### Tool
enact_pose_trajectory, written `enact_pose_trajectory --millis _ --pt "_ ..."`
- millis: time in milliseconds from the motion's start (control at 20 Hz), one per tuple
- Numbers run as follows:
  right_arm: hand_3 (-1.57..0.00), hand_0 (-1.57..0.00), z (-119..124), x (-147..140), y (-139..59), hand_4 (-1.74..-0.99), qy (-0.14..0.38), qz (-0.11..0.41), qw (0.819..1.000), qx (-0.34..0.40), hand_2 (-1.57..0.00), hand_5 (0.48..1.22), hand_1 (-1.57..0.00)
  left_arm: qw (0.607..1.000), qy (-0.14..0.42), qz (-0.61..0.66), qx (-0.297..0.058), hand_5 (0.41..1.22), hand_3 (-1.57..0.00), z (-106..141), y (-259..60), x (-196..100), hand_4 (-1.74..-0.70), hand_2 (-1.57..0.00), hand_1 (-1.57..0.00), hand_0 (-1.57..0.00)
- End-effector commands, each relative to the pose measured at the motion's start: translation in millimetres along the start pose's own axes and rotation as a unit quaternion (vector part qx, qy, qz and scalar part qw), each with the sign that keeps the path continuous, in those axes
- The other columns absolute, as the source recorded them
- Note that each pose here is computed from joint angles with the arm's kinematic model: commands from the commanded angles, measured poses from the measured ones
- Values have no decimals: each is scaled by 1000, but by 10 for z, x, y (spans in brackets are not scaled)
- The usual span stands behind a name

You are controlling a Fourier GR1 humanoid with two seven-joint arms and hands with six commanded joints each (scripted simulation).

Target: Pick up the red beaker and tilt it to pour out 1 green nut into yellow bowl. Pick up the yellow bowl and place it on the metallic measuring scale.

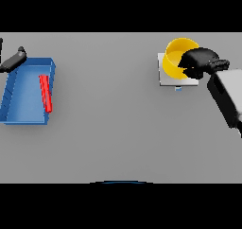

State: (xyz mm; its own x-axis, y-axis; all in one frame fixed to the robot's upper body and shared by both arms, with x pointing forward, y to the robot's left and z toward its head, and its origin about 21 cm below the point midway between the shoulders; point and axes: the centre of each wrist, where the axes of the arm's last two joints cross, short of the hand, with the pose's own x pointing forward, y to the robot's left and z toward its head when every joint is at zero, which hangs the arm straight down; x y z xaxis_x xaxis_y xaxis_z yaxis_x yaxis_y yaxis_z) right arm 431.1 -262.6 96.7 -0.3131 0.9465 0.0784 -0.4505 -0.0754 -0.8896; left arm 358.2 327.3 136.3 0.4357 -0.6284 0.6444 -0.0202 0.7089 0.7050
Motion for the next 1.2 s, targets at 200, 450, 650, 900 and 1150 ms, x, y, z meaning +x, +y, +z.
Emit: enact_pose_trajectory --millis 200,450,650,900,1150 --pt "-1564 -1405 -14 -43 1 -1730 -1 -6 1000 -3 -1360 1221 -1219 1000 -1 -3 -3 772 1 -29 -17 -5 -839 1 1 1" --pt "-1101 -1194 -52 -24 23 -1600 13 -31 999 12 -905 1090 -911 1000 -3 2 -5 773 1 -75 -14 -13 -845 1 1 1" --pt "-723 -710 -37 -40 -13 -1540 18 -43 999 29 -522 923 -521 1000 -4 0 -3 766 1 -56 -47 3 -848 1 1 1" --pt "-465 -237 -52 -81 2 -1471 29 -37 998 41 -256 836 -178 1000 -8 4 -5 771 1 -50 -43 15 -853 1 1 1" --pt "-297 -77 -43 -104 28 -1424 26 -22 998 50 -93 804 -58 1000 -14 4 -2 771 1 8 -47 50 -855 1 1 1"
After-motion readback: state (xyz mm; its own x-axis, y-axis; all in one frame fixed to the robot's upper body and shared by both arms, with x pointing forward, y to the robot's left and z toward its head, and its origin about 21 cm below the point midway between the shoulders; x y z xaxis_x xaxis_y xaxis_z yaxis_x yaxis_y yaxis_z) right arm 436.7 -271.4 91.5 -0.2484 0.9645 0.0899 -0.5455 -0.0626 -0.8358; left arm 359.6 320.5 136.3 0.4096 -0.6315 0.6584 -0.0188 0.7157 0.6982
